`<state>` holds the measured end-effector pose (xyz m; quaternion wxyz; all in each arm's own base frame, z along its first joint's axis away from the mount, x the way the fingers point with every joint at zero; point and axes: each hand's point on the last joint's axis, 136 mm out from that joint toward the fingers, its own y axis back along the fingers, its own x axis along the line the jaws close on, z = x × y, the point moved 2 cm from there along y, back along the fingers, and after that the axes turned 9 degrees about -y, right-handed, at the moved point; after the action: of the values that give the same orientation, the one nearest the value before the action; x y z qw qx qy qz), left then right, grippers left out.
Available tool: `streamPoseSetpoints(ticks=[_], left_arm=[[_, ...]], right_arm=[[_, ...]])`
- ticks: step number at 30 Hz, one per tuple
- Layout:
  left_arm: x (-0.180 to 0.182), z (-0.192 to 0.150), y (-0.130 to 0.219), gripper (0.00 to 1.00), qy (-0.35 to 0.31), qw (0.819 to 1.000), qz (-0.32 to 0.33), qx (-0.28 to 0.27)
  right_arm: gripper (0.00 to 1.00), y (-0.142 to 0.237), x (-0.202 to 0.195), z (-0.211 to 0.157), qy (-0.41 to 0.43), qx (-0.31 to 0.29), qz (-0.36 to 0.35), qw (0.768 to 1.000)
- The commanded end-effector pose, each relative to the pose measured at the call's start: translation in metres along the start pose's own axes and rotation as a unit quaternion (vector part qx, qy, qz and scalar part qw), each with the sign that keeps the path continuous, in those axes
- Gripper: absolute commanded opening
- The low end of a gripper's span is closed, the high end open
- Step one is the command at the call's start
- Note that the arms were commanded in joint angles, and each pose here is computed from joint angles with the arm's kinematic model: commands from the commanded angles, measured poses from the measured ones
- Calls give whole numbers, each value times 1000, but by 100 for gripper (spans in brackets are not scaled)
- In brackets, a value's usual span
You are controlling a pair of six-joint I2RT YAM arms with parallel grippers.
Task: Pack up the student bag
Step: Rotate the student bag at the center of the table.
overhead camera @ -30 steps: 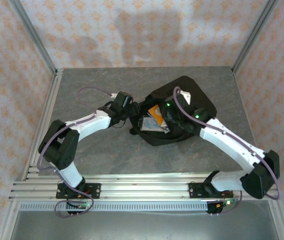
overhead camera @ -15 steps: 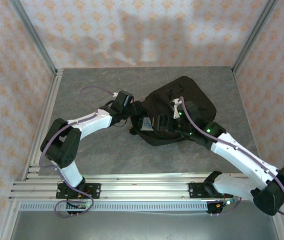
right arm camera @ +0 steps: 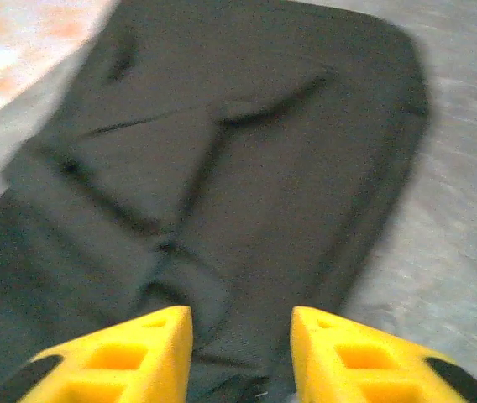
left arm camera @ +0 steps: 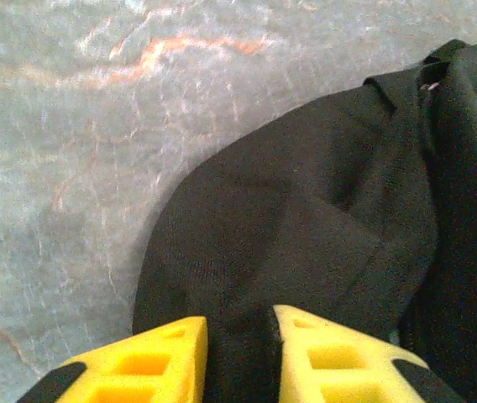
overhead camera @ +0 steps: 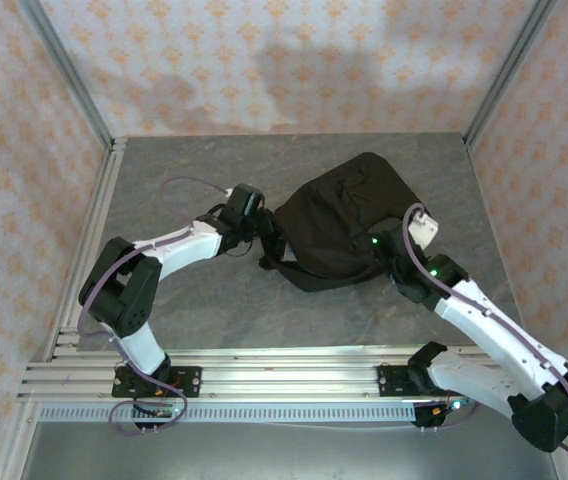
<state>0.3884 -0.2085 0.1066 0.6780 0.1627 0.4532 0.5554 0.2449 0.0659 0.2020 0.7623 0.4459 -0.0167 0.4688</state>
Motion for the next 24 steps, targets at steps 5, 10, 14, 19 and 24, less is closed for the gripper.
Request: streamPoseSetpoints(ticks=[5, 10, 14, 19, 24], left_arm=[[-12, -61, 19, 7, -22, 998, -37, 46], [-26, -90, 43, 0, -31, 996, -68, 48], [-54, -112, 68, 0, -76, 990, -104, 53], [-96, -135, 71, 6, -140, 977, -141, 75], [-134, -144, 63, 7, -167, 965, -180, 93]], right_arm=[[34, -59, -37, -15, -82, 33, -93, 992], [38, -107, 5, -25, -63, 110, -57, 990], [38, -143, 57, -32, -49, 197, 11, 979], [43, -162, 141, -46, 16, 302, 129, 945], [50, -163, 142, -12, 77, 251, 69, 963]])
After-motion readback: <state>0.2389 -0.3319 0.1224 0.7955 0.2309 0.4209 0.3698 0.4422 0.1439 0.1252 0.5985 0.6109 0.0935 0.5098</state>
